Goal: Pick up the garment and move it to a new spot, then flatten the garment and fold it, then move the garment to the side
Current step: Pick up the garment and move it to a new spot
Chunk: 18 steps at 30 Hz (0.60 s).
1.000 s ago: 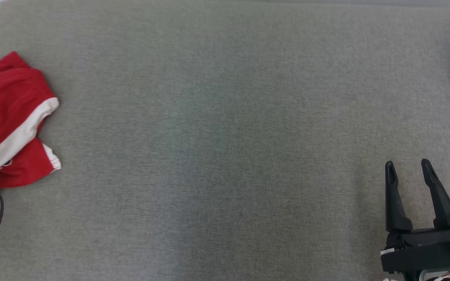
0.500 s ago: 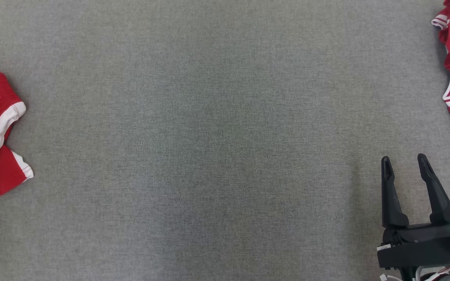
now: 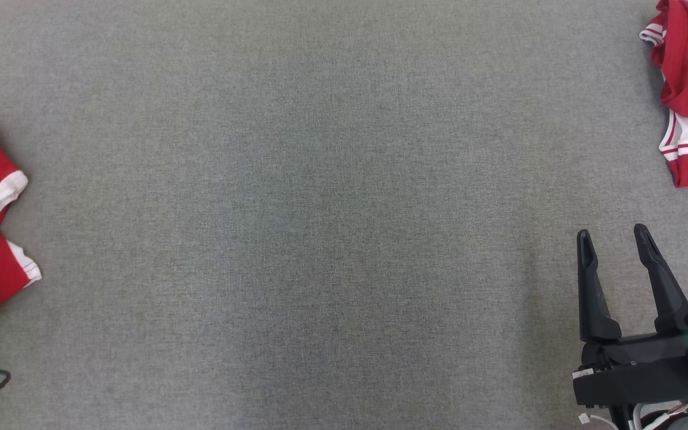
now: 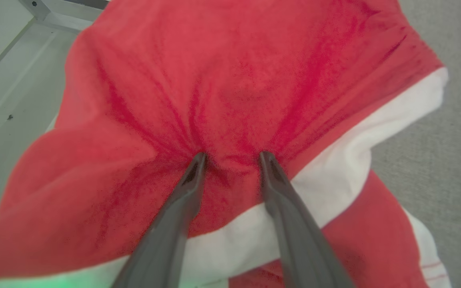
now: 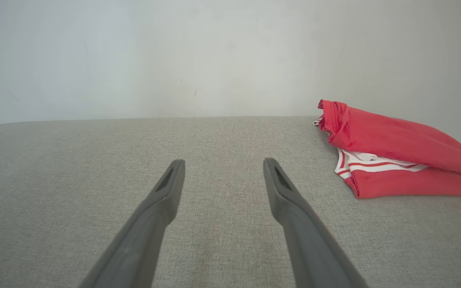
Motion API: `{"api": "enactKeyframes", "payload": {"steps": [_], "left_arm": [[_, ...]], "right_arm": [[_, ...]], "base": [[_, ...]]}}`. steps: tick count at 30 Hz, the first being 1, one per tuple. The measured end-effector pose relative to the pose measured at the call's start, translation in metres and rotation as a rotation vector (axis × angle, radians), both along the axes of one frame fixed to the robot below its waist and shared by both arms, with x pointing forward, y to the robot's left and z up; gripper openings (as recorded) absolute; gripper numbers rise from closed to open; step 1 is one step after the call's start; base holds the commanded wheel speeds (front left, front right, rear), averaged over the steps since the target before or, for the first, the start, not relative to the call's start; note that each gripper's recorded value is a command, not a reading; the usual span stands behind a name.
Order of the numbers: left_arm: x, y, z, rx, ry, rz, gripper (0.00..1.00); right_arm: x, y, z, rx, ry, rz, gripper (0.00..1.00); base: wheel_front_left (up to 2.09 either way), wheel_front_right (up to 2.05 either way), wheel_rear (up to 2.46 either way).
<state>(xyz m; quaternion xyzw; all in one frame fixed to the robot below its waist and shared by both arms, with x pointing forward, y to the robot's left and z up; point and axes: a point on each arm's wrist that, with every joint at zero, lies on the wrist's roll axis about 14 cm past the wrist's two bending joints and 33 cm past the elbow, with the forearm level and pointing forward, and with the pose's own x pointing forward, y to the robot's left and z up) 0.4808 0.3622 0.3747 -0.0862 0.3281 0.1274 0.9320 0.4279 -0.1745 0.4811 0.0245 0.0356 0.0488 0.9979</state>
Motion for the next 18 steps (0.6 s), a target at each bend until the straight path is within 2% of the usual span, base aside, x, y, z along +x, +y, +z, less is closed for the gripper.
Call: {"api": "enactKeyframes", "payload": {"steps": [4,7,12,18], "left_arm": [[-0.002,0.007,0.004,0.028,-0.026,0.008,0.0],[0.006,0.019,0.027,0.087,-0.116,0.013,0.0],[0.028,0.034,0.092,0.179,-0.336,0.016,0.0],[0.049,0.025,0.186,0.296,-0.589,-0.074,0.0]], "right_arm": [[-0.001,0.0,0.001,-0.005,0.001,-0.001,1.0],[-0.002,0.002,0.004,0.0,-0.006,0.003,1.0],[-0.007,0.006,0.006,0.026,-0.017,0.008,1.0],[-0.014,0.013,0.012,0.065,-0.044,0.022,1.0]], "base": [[0.0,0.0,0.0],[0.0,0.0,0.0],[0.0,0.0,0.0],[0.0,0.0,0.0]]}}
